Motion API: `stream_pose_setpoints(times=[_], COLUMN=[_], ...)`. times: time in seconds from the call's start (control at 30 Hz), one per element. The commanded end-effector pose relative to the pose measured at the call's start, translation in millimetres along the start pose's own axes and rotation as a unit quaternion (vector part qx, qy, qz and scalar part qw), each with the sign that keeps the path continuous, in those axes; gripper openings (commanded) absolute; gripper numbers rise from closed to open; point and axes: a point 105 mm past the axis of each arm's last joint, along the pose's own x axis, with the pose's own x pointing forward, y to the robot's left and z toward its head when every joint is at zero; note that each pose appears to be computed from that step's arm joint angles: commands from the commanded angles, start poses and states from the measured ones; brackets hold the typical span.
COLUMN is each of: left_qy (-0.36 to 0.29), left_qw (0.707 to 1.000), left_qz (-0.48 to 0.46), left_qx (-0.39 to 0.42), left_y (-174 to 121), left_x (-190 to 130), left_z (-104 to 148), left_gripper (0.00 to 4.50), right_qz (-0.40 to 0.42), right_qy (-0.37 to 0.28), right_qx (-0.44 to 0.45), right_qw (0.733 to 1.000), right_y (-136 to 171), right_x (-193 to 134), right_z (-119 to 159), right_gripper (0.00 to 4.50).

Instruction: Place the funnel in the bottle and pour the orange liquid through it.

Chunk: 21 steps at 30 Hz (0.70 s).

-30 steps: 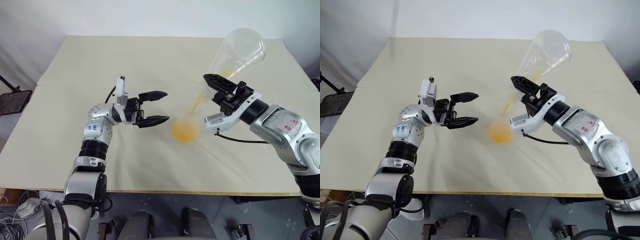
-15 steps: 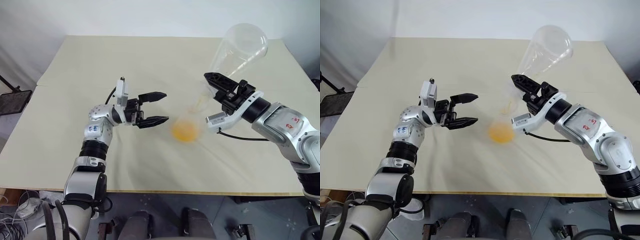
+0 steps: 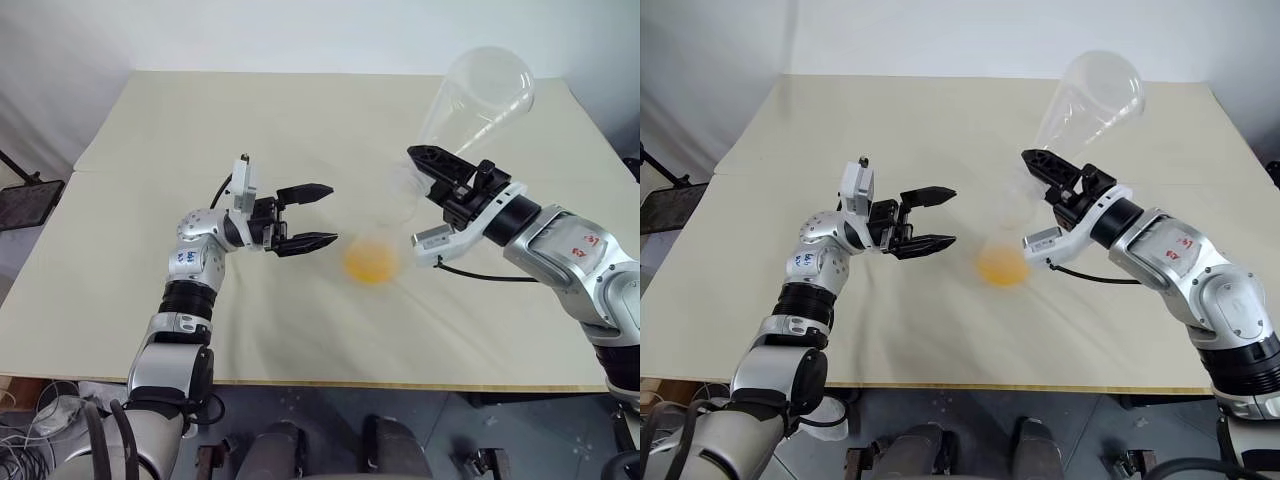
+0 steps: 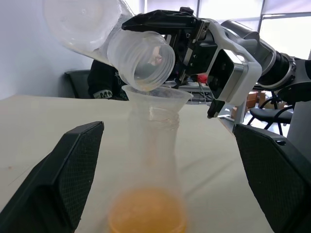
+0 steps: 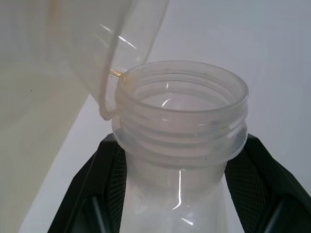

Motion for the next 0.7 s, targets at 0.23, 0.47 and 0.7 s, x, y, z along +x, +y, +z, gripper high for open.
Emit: stream_pose_setpoints(times=[0.23,0.47,0.7], left_qy=[0.005,0.014,0.02], left_qw=[1.0,0.999,0.999], left_qz=[-0.009,-0.01,-0.006], left_qx=[0.027,0.029,0.029], left_y=[5,7,8], left_x=[3,2,0], left_z=[12,13,13], left_gripper=[4.5,4.5,4.5], right_qz=[-0.069,-0.123,-0.154], right_qy=[0.041,0.116,0.191], right_qx=[0.198,0.348,0.486], right_qw=[0.977,0.922,0.839], right_y=[-20,-23,-2], right_x=[-12,-26,-51], right_z=[-10,-45,-80], right_gripper=[2.43,2.43,2.43])
